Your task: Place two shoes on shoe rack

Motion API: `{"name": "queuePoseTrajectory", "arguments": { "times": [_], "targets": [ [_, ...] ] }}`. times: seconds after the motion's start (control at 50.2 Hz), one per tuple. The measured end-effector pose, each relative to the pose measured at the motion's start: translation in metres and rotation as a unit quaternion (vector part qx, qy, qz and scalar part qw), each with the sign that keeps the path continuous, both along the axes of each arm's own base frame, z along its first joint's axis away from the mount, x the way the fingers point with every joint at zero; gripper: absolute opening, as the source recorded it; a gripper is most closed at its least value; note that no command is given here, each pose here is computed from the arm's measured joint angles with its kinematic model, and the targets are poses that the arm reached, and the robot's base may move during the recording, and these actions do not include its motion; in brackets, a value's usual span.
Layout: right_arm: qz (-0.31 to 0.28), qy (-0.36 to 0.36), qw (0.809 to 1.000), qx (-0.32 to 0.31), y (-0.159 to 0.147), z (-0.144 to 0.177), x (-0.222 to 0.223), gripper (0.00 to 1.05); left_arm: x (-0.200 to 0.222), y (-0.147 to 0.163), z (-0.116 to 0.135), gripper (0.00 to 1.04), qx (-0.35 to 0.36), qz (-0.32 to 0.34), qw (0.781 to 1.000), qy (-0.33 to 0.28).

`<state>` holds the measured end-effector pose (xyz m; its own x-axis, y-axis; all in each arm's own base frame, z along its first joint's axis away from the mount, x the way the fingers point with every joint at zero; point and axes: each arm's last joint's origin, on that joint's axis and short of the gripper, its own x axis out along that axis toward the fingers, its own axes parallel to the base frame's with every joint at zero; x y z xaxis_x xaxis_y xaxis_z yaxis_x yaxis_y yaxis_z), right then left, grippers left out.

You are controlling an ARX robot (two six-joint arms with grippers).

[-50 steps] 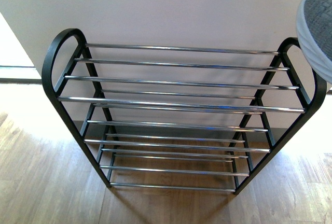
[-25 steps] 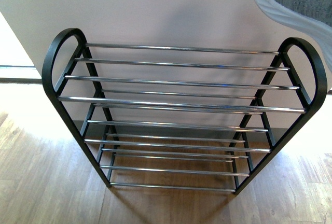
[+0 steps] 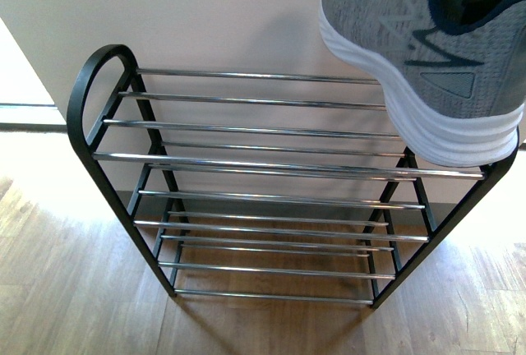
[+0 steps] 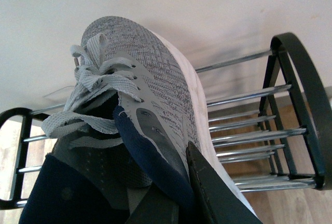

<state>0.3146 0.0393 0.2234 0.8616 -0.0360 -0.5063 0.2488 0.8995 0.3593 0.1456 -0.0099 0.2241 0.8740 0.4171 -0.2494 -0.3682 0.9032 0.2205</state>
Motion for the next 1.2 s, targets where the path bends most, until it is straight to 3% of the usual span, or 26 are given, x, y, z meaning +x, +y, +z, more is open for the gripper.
{"name": "queuePoseTrajectory", "arguments": {
  "times": [0.299,0.637,0.856,1.155,1.195],
  "targets": [
    [-0.057,0.038,0.997,0.019,-0.014,-0.025,0.021,0.01,0.000,0.000,0.000,0.02,0.000,0.000,1.000,0.000],
    [-0.162,0.074,0.983,0.031,-0.072,-0.044,0.049,0.01,0.000,0.000,0.000,0.02,0.000,0.000,1.000,0.000],
    [-0.198,0.100,0.974,0.044,-0.078,-0.060,0.047,0.01,0.000,0.000,0.000,0.02,0.000,0.001,1.000,0.000],
    [-0.202,0.098,0.973,0.047,-0.076,-0.064,0.038,0.02,0.000,0.000,0.000,0.02,0.000,0.000,1.000,0.000],
    [-0.199,0.100,0.974,0.050,-0.075,-0.064,0.037,0.10,0.000,0.000,0.000,0.02,0.000,0.000,1.000,0.000]
  ]
}}
